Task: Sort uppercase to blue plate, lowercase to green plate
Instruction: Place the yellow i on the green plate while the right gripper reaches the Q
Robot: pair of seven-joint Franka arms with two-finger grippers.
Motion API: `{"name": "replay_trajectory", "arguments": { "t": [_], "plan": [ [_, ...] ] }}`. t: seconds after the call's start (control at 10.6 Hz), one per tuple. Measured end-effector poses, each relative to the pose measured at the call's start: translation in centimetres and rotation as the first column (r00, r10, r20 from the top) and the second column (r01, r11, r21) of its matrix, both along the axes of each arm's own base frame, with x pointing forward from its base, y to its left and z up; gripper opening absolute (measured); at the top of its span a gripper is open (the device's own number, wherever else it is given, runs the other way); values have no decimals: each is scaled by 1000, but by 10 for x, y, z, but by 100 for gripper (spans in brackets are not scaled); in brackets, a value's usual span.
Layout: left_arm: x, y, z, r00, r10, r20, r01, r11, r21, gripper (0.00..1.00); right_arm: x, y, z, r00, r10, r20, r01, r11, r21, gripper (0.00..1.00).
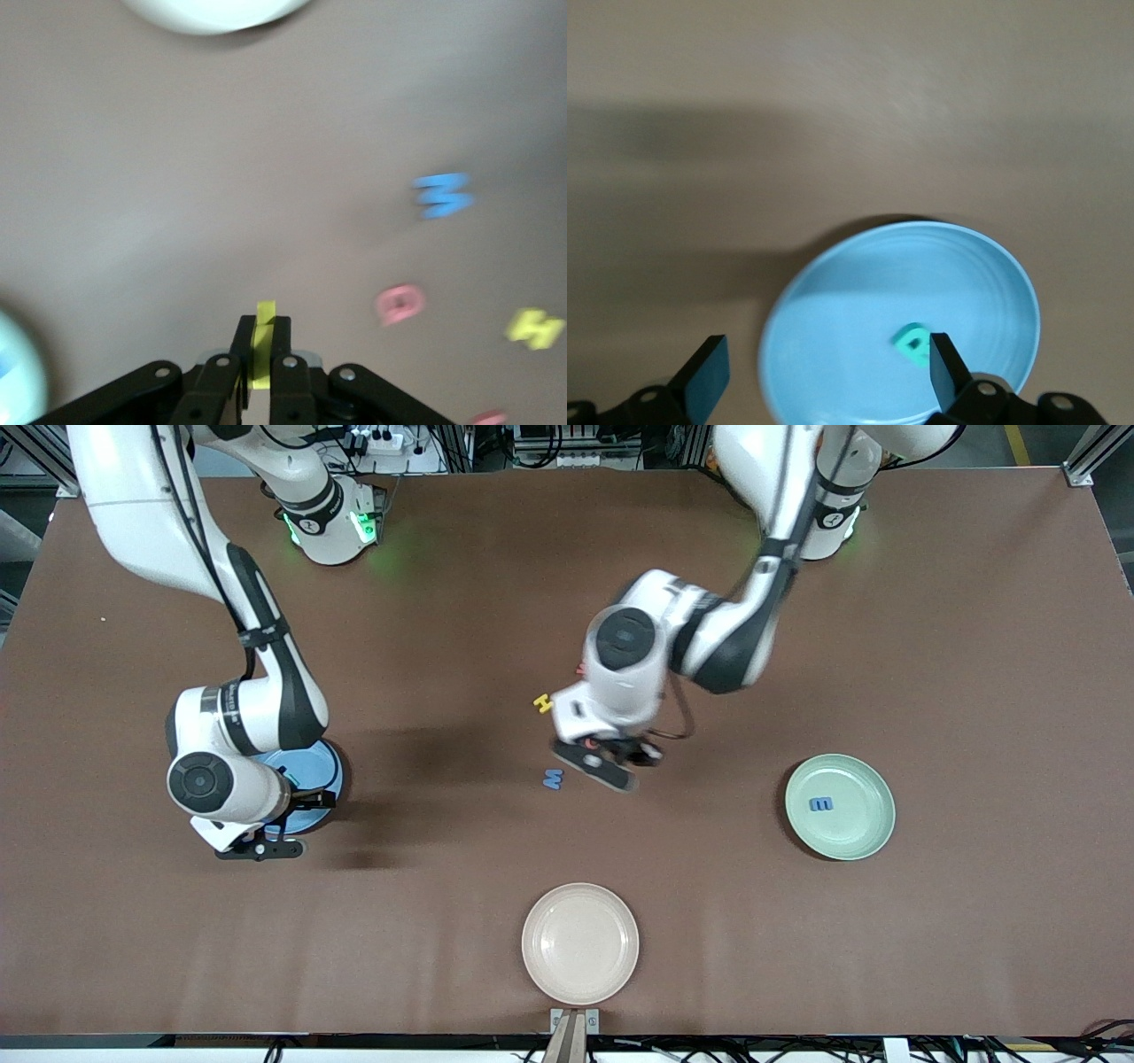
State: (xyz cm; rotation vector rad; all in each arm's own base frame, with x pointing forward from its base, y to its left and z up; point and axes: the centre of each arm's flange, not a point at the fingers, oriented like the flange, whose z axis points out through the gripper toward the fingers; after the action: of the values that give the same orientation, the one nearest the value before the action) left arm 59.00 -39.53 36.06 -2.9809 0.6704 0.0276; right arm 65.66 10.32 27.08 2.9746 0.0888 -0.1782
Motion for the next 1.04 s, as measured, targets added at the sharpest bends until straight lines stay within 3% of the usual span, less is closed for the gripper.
{"name": "replay_trajectory", "arguments": {
  "t": [0.19,0.47,0.76,1.04],
  "plan": [
    [35,84,11,991,134,-12,-133,989,66,11,-4,55,24,1000,3,10,-3,1000,29,100],
    [70,199,9,984,173,-46,-169,982,80,11,-19,141,54,997,-60,-42,66,985,161,100],
    [89,320,-29,970,184,-159,-191,981,-28,11,-44,220,36,991,-129,-17,130,978,165,100],
    [82,365,-76,943,219,-250,-240,969,-58,11,-68,284,17,948,-317,-4,315,939,135,100]
  ]
}}
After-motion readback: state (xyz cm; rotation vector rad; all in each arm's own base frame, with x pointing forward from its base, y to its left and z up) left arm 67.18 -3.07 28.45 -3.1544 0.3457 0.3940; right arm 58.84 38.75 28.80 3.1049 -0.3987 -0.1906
